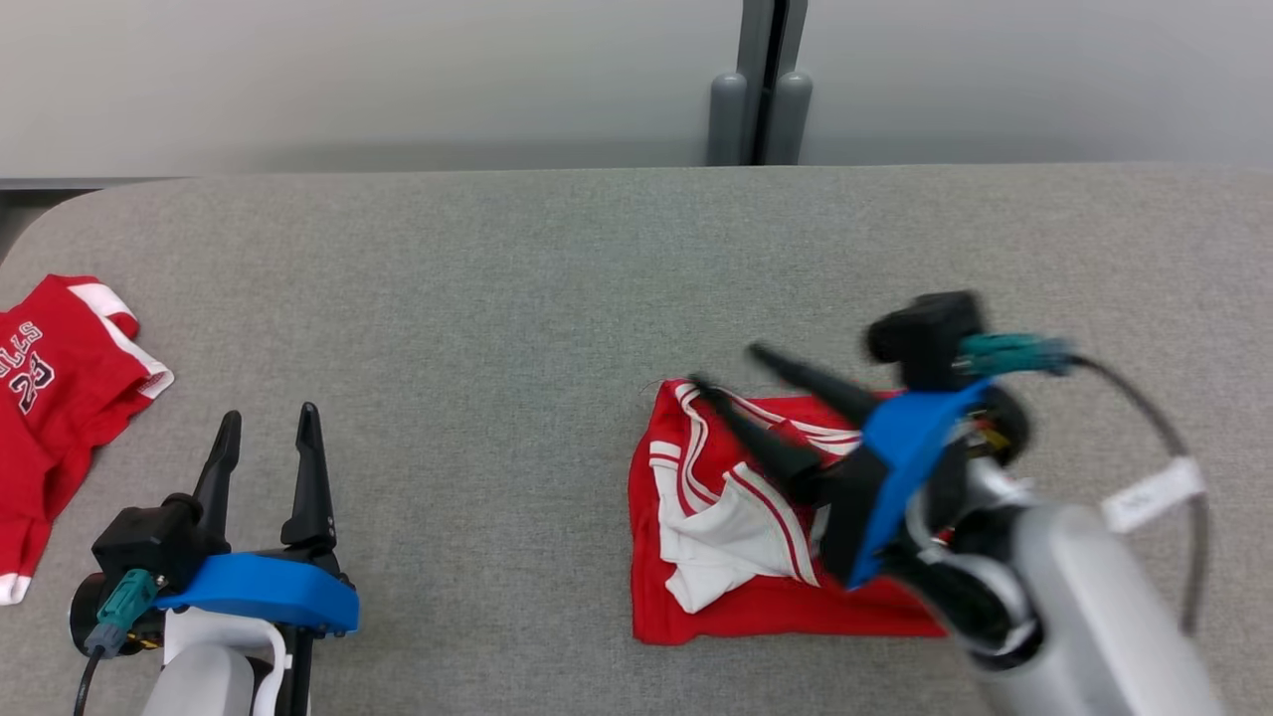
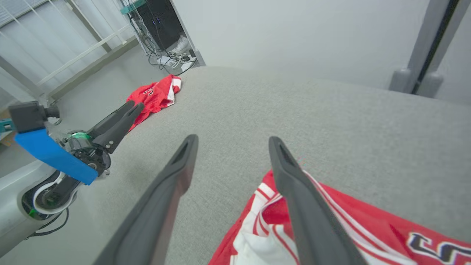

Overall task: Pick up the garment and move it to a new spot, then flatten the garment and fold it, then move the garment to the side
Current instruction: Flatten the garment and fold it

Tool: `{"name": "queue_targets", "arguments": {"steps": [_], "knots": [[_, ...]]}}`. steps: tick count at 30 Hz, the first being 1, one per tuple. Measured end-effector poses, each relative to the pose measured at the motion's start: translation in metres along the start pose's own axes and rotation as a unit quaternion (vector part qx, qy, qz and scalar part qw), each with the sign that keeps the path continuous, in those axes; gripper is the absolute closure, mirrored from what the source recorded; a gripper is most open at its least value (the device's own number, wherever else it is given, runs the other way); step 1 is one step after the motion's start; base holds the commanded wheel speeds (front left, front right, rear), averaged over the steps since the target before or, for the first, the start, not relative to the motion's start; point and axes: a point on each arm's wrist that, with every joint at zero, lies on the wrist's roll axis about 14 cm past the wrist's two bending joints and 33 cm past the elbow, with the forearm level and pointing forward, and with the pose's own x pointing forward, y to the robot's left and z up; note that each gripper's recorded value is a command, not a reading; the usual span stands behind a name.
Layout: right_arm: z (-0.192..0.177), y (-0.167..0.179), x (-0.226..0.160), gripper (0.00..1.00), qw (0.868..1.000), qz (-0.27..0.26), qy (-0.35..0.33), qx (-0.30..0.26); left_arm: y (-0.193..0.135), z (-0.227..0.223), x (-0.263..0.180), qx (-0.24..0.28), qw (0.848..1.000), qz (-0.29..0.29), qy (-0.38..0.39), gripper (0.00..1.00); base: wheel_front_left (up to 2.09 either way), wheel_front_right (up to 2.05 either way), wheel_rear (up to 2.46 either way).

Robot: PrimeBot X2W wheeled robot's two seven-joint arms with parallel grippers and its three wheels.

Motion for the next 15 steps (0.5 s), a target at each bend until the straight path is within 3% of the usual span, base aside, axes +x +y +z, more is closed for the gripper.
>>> {"name": "queue_targets", "arguments": {"steps": [4, 8, 10, 11, 12, 13, 14, 15], "knots": [[0.027, -0.06, -0.038, 0.0, 0.993, -0.104, -0.053, -0.025, -0.002, 0.001, 0.001, 0.001, 1.0, -0.004, -0.001, 0.0, 0.0, 0.0, 0.0], [0.019, -0.123, -0.077, 0.0, 0.972, -0.225, -0.051, -0.047, -0.004, 0.0, 0.002, 0.002, 1.0, -0.007, 0.0, 0.0, 0.0, 0.0, 0.0], [0.004, -0.14, -0.086, 0.0, 0.965, -0.256, -0.037, -0.034, -0.005, 0.0, 0.003, 0.003, 1.0, -0.009, 0.0, 0.0, 0.0, 0.0, 0.0], [-0.005, -0.145, -0.089, 0.4, 0.962, -0.269, -0.027, -0.032, -0.005, 0.0, 0.004, 0.003, 1.0, -0.009, 0.0, 0.0, 0.0, 0.0, 0.0], [-0.013, -0.148, -0.089, 0.58, 0.961, -0.276, -0.019, -0.032, -0.005, 0.0, 0.005, 0.004, 1.0, -0.01, 0.001, 0.0, 0.0, 0.0, 0.0], [-0.019, -0.151, -0.089, 0.92, 0.959, -0.281, -0.014, -0.03, -0.005, -0.001, 0.005, 0.004, 1.0, -0.01, 0.002, 0.0, 0.0, 0.0, 0.0], [-0.026, -0.154, -0.088, 1.0, 0.958, -0.285, -0.007, -0.03, -0.005, -0.002, 0.005, 0.006, 1.0, -0.011, 0.003, 0.0, 0.0, 0.0, 0.0], [-0.034, -0.156, -0.087, 1.0, 0.957, -0.288, 0.003, -0.03, -0.005, -0.002, 0.006, 0.007, 1.0, -0.012, 0.004, 0.0, 0.0, 0.0, 0.0]]}}
